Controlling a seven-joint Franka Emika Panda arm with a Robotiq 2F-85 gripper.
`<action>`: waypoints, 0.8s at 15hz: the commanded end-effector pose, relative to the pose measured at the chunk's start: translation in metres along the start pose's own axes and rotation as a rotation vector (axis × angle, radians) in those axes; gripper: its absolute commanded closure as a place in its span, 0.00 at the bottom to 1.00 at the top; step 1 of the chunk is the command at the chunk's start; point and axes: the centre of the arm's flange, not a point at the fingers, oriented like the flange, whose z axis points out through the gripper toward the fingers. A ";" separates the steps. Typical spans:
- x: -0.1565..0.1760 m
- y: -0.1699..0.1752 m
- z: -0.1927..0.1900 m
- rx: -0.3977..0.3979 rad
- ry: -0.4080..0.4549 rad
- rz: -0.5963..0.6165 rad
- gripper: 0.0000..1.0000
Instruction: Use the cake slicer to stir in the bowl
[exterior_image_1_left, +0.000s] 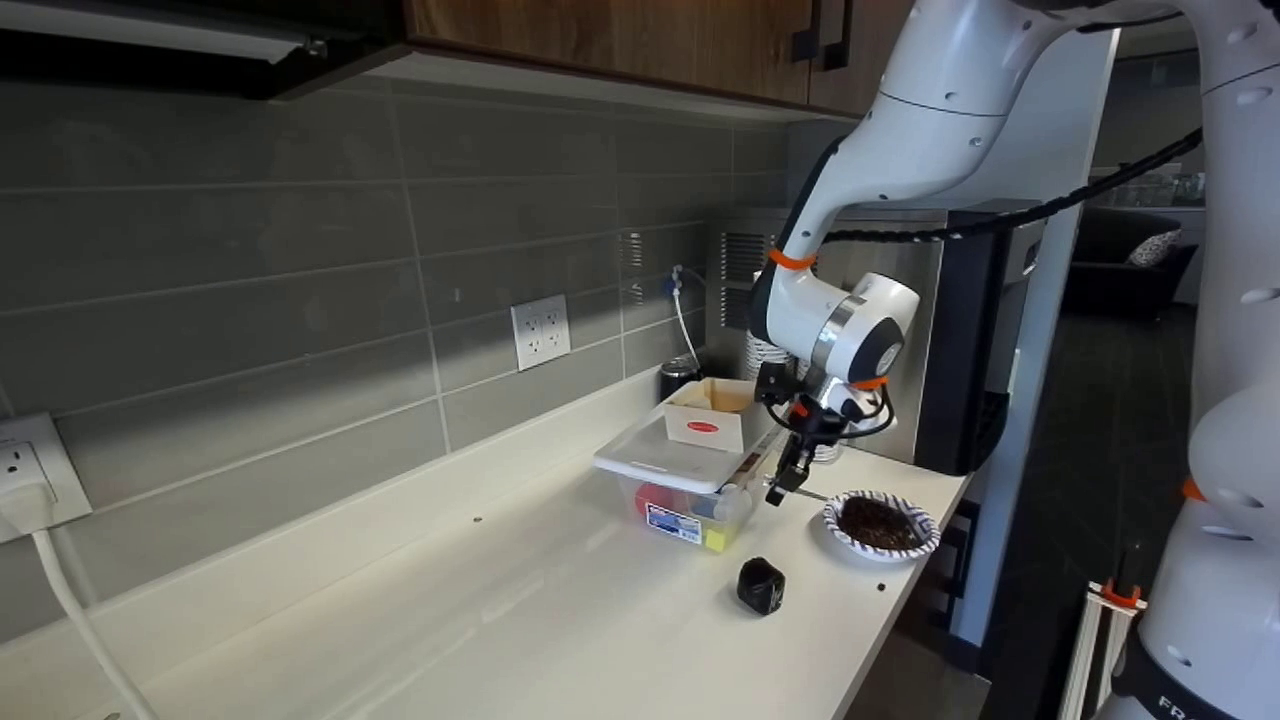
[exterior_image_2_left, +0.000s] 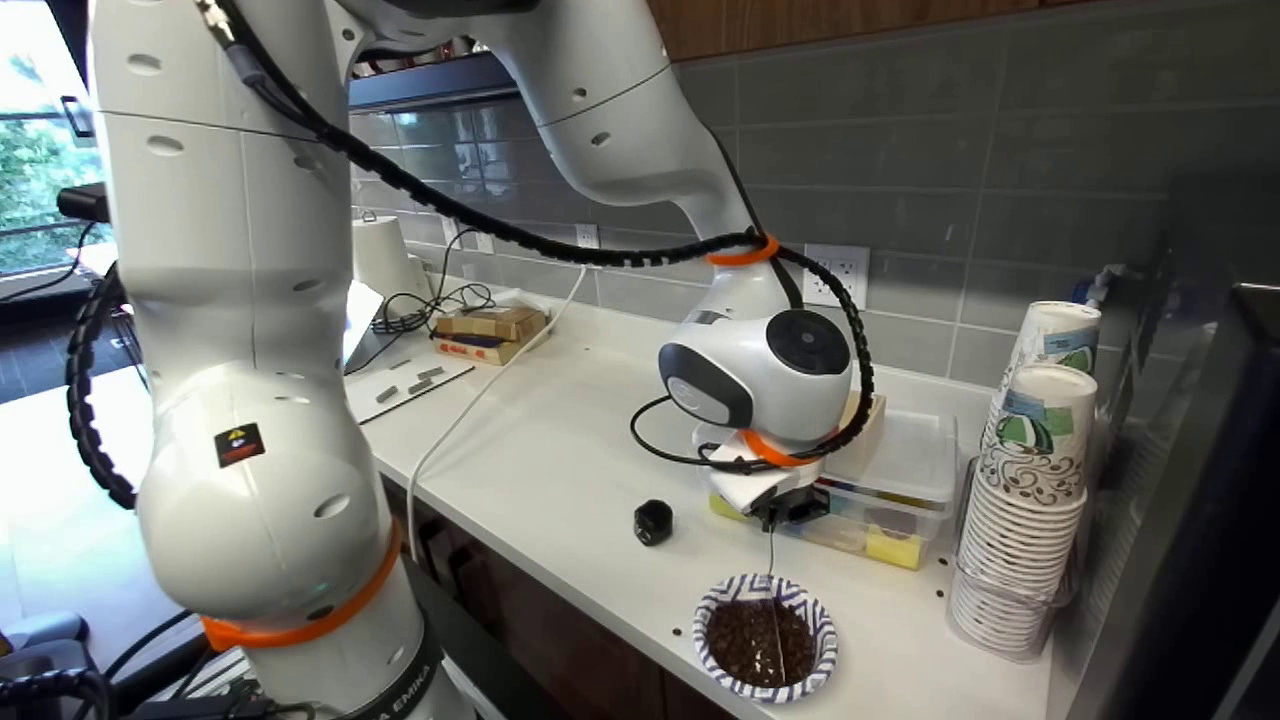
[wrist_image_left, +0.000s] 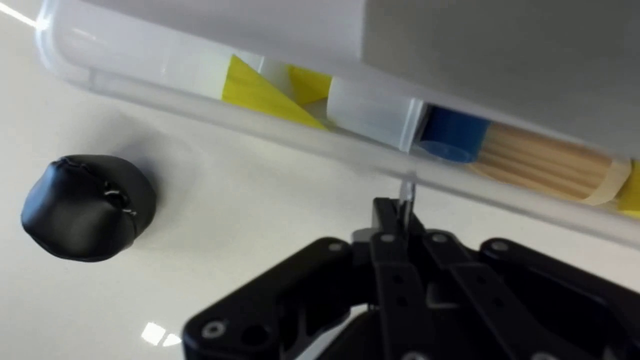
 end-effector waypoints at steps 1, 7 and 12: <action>0.005 -0.014 -0.032 -0.025 -0.053 0.031 0.99; 0.002 -0.027 -0.067 -0.045 -0.154 0.051 0.99; 0.007 -0.034 -0.089 -0.103 -0.285 0.109 0.99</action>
